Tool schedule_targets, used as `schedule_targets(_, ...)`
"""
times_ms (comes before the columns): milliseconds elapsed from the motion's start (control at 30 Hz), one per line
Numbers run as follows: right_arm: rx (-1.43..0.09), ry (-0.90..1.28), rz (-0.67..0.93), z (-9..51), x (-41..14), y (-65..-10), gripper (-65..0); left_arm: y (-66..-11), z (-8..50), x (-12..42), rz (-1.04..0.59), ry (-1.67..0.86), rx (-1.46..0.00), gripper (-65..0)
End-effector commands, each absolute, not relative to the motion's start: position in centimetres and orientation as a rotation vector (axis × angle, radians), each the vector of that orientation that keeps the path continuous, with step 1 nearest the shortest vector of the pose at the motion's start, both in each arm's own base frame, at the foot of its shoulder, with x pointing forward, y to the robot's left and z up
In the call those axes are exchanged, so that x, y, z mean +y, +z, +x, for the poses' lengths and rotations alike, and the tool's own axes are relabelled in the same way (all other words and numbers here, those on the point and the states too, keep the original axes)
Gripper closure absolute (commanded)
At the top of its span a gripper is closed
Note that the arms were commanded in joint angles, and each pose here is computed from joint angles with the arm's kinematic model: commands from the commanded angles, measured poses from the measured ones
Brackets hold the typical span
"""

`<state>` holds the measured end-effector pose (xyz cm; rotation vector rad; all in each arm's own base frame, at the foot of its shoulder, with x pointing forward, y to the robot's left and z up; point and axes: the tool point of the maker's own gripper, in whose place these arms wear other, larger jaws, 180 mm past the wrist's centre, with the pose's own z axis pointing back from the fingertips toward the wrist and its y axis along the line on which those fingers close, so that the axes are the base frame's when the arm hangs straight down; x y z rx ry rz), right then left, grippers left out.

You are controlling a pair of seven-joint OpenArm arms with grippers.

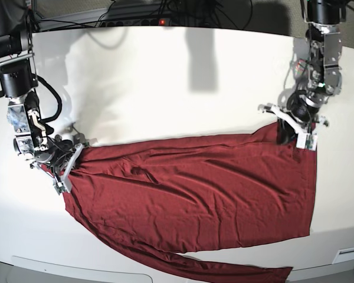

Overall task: Fold the T-shirt properly
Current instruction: 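Pull the shirt edge away from its body with both grippers, flattening it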

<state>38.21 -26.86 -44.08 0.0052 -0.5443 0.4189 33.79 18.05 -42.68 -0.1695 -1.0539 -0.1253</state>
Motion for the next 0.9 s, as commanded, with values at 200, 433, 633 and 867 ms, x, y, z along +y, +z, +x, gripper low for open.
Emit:
schedule_targets(200, -0.478, 0.469, -0.002, 35.7, -28.2, -45.4, 0.0, -45.2, 32.5, 22.2, -0.096, -0.083, -1.003, 0.0)
schedule_targets(433, -0.438, 0.501, -0.003, 31.3, -30.7, -46.9, 0.0, -46.9, 28.7, 24.7, -0.087, -0.055, -0.921, 0.0)
schedule_targets(633, -0.414, 0.607, 0.027, 27.4, -29.2, -47.3, 0.0, -47.5, 26.0, 23.7, -0.12, -0.087, -0.9, 0.0)
schedule_targets(867, -0.367, 0.673, 0.062, 22.9, -27.1, -48.3, 0.0, -46.7, 23.4, 22.5, -0.132, -0.134, -0.897, 0.0)
